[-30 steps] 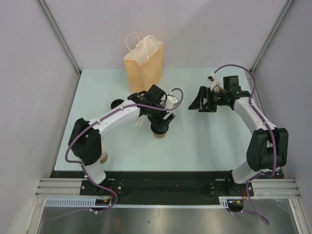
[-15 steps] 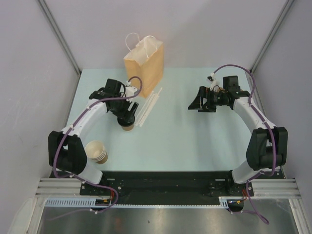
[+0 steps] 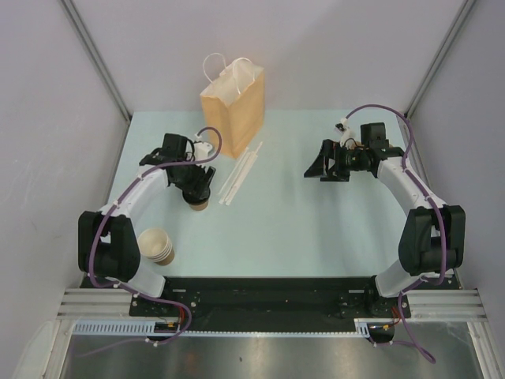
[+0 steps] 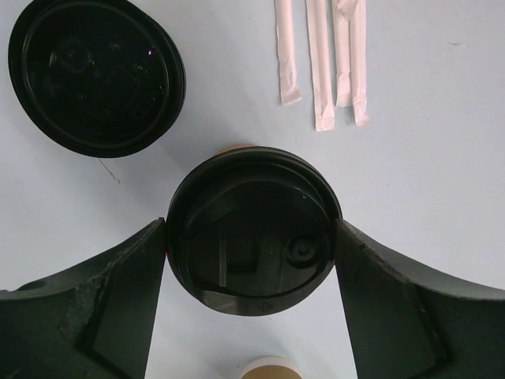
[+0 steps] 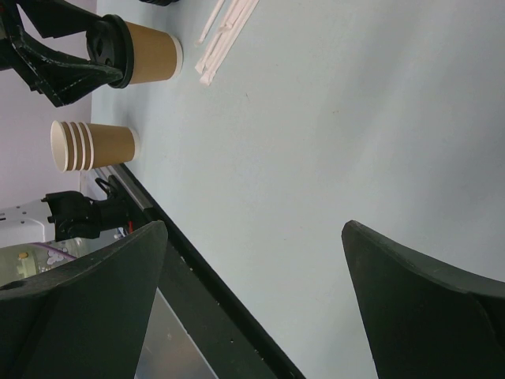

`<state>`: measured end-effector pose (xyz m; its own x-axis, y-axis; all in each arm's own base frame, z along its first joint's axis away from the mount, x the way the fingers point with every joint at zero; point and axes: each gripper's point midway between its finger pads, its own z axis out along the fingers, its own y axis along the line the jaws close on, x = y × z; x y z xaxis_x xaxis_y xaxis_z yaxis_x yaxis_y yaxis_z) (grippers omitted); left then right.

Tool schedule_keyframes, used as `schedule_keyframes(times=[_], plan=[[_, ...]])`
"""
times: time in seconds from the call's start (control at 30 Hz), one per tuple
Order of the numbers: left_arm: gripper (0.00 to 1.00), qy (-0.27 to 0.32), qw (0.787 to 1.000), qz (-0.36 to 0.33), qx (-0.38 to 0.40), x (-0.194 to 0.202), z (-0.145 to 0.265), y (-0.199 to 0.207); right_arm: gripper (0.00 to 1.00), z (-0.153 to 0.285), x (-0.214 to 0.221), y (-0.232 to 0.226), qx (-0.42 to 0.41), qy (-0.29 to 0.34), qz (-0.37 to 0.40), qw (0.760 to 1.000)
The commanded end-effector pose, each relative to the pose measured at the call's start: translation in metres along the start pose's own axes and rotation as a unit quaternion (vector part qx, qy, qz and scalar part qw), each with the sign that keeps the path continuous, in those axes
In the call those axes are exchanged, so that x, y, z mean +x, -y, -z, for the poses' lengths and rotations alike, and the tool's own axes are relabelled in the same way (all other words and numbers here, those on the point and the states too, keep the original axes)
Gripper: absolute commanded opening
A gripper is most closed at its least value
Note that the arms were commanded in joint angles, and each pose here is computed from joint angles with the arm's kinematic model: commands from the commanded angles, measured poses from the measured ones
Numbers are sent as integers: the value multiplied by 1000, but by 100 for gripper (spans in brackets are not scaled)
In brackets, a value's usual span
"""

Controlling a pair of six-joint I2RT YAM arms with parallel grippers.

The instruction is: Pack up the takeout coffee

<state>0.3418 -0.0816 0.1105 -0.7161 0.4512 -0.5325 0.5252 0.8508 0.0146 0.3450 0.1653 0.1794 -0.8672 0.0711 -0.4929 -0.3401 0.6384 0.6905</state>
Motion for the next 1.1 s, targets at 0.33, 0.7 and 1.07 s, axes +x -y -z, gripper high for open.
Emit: schedule_keyframes(times=[0.33,0.7,1.07], plan=[[100,59,998,-1,-4,-29,32,-5,100,9,-19,-16,-12,30,32,999],[99,184,982,-3,-40,-109,135,-10,100,60,-72,-20,71,110,147,980],[100,337,941,30,-28,-139,215,17,100,156,-139,16,281,198,323,882]])
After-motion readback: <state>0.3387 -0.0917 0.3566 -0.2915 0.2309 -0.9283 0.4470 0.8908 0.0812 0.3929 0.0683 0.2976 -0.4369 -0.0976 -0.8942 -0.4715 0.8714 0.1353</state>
